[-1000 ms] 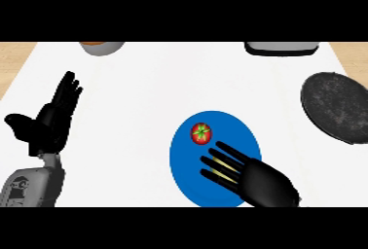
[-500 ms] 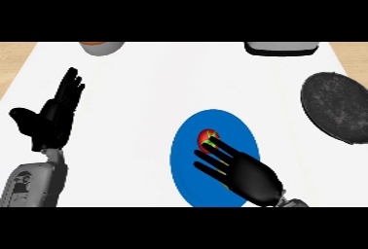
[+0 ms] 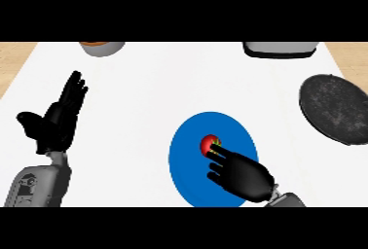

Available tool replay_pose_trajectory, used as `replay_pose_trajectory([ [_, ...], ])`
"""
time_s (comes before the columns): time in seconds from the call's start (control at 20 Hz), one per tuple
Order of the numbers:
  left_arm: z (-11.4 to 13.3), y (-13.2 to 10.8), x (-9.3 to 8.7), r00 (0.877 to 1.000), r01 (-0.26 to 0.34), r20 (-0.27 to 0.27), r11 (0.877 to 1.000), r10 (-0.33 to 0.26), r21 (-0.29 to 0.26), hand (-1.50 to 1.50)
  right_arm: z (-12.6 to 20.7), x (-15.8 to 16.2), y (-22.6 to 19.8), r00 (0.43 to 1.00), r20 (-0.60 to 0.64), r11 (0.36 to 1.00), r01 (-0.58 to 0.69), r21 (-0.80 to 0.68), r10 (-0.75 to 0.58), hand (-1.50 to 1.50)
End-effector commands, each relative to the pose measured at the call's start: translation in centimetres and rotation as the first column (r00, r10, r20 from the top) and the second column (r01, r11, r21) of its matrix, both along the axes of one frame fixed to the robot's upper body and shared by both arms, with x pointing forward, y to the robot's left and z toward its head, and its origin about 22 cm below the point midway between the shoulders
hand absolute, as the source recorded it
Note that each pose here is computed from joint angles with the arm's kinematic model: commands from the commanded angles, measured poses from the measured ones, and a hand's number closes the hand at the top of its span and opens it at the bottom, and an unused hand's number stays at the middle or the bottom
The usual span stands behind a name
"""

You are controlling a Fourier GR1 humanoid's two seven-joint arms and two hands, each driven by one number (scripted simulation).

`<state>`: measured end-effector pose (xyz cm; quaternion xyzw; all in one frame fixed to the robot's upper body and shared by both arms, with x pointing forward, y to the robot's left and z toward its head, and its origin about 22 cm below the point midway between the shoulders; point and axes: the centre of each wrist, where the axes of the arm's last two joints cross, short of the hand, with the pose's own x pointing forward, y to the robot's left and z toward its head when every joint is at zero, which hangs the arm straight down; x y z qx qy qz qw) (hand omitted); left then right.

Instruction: Pick the lemon from the plate and place it in the pan

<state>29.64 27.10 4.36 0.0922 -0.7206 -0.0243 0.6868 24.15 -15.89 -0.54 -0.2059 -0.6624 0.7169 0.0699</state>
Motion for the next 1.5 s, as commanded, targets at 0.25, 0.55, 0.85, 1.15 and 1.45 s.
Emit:
replay_pose_trajectory([
  [0.25,0.4,-0.4,-0.1,1.0,-0.018,0.017,1.0,0.018,0.006,0.0,-2.5,-0.9,-1.3,0.942,-0.218,0.967,0.248,-0.059,-0.255,1.5],
  [0.55,0.5,1.9,-0.6,0.999,-0.05,0.008,0.999,0.05,0.013,0.0,-5.6,-5.8,-5.4,0.547,-0.498,0.715,0.652,-0.251,-0.673,1.5],
  [0.85,0.4,0.1,0.2,1.0,-0.03,0.0,0.999,0.03,-0.012,0.0,2.7,-6.7,-4.8,0.585,-0.374,0.584,0.801,0.127,-0.72,1.5],
  [1.15,1.5,-0.2,0.7,1.0,-0.018,0.008,1.0,0.018,0.0,0.0,9.2,-8.5,-6.0,0.595,-0.385,0.49,0.802,0.342,-0.705,1.5],
  [1.45,0.6,0.0,-0.2,1.0,0.002,0.002,1.0,-0.002,0.006,0.0,12.4,-7.1,-9.1,0.542,-0.444,0.337,0.821,0.46,-0.714,1.5],
])
